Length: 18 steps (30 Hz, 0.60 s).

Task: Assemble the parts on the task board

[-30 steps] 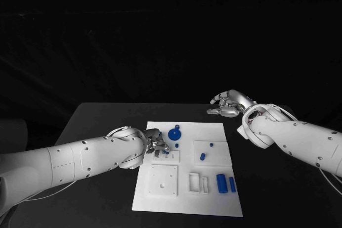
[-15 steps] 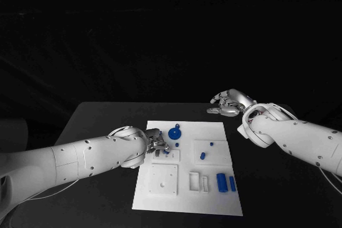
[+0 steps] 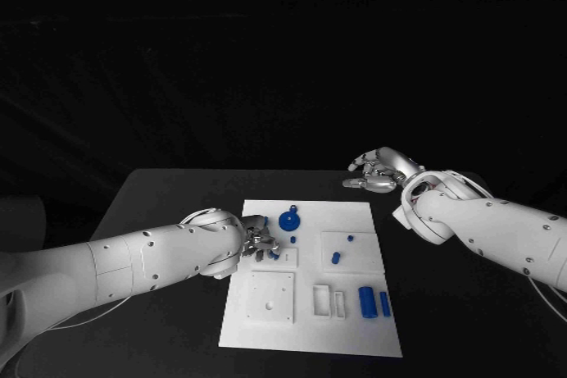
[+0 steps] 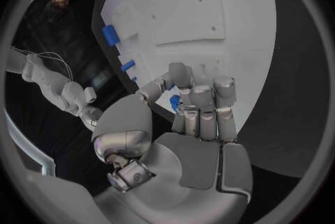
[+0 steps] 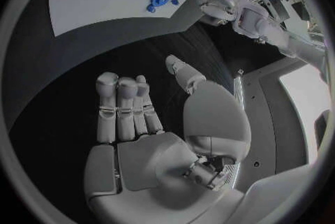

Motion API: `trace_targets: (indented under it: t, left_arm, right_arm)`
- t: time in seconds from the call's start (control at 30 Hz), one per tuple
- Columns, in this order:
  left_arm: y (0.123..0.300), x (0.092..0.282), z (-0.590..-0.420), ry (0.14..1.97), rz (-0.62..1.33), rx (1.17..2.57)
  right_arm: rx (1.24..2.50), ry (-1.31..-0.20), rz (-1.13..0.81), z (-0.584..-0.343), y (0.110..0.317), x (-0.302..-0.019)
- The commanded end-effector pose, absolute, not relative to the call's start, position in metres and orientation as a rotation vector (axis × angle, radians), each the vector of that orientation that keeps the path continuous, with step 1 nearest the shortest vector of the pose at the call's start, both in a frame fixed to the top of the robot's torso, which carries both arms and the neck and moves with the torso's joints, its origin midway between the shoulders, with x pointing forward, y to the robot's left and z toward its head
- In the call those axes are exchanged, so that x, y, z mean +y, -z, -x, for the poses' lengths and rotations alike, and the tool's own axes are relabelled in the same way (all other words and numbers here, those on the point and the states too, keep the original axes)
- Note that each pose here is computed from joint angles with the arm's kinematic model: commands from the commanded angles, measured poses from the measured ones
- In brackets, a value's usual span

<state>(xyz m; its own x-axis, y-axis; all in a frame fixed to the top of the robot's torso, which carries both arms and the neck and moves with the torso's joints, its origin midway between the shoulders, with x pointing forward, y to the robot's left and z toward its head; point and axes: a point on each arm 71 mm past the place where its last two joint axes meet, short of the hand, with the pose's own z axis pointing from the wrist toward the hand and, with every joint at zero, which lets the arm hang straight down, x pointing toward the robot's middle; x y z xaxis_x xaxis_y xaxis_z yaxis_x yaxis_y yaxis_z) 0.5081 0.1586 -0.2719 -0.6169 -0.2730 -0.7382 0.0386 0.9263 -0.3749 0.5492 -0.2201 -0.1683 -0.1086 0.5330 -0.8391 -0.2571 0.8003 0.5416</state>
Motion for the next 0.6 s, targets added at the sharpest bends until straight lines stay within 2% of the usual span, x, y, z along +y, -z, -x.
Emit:
trace_targets:
  t: [0.03, 0.6]
  left_arm:
    - [0.2763, 0.1555, -0.5047, 0.456, 0.138, 2.251]
    - [0.2785, 0.1522, -0.5024, 0.437, 0.095, 2.273]
  right_arm:
    - [1.549, -0.685, -0.209, -0.5487, 0.1683, -0.2178]
    - [1.550, -0.687, -0.208, -0.5488, 0.1685, -0.2170]
